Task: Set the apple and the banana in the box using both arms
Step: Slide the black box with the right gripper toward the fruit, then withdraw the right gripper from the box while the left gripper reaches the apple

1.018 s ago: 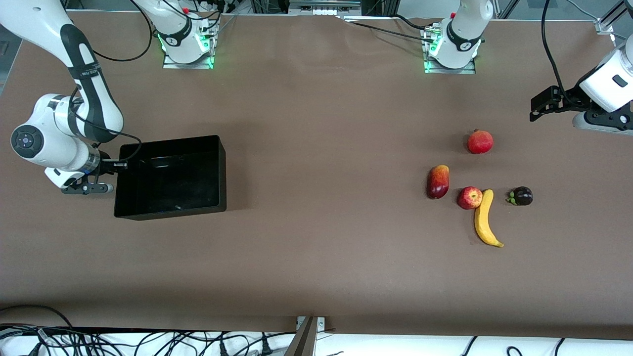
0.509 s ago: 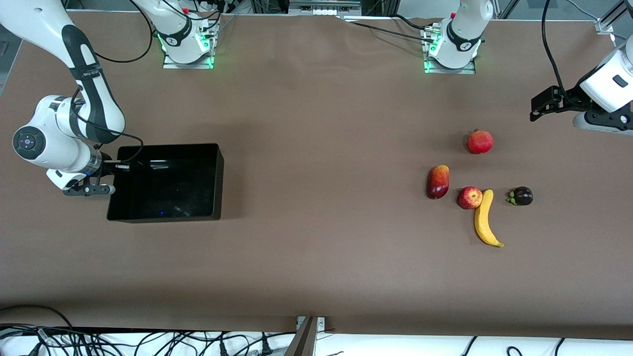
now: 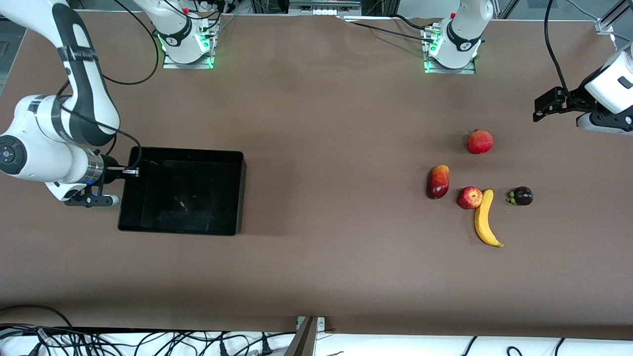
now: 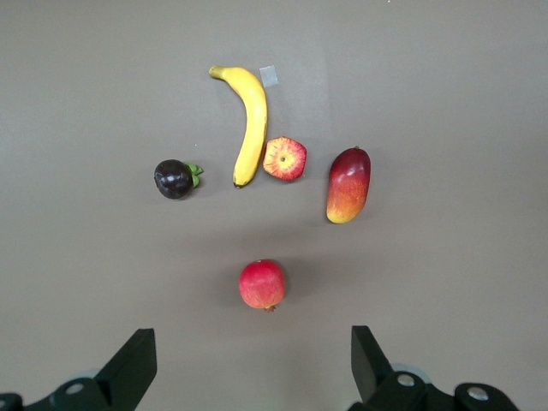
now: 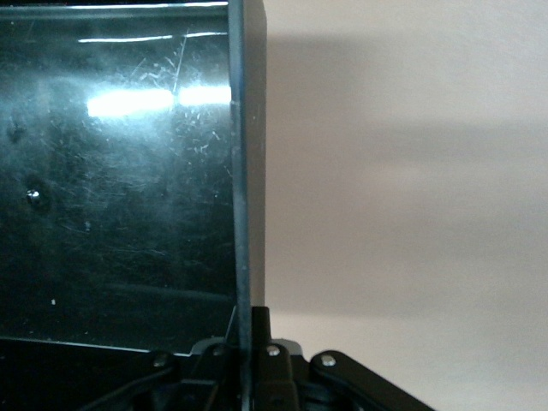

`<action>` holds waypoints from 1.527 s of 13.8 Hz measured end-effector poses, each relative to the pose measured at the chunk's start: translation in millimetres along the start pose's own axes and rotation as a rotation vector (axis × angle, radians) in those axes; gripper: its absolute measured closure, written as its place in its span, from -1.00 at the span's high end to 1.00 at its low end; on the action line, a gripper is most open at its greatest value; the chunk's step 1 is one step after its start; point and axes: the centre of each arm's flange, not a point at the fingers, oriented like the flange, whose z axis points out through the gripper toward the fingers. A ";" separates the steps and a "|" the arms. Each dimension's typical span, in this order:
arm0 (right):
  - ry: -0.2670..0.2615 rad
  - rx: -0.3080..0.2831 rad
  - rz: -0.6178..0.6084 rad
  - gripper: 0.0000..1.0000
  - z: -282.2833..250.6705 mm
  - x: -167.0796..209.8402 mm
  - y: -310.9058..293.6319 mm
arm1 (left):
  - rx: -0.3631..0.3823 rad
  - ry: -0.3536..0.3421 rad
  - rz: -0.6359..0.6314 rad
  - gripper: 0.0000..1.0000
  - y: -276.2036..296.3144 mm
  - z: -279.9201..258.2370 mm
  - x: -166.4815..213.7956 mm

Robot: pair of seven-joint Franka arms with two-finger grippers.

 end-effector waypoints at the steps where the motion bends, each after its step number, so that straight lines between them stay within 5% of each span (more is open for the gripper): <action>1: 0.009 0.006 0.006 -0.90 -6.9 -0.2 -25.0 | 0.000 -0.001 -0.001 1.00 -0.4 0.5 0.1; 5: 0.007 0.079 0.042 -0.90 -10.8 -23.9 -172.0 | -0.004 -0.007 -0.007 1.00 -5.0 3.9 1.0; 10: 0.010 0.053 0.029 -0.90 55.1 -80.5 -348.0 | -0.013 -0.016 0.002 1.00 -6.2 9.4 3.8; 14: 0.066 0.076 0.040 -0.90 118.5 -103.9 -415.9 | -0.022 -0.030 0.000 1.00 -7.9 17.5 7.7; 21: 0.078 0.047 -0.018 -0.90 182.0 -129.5 -455.1 | -0.039 -0.050 -0.003 1.00 -12.0 39.4 21.0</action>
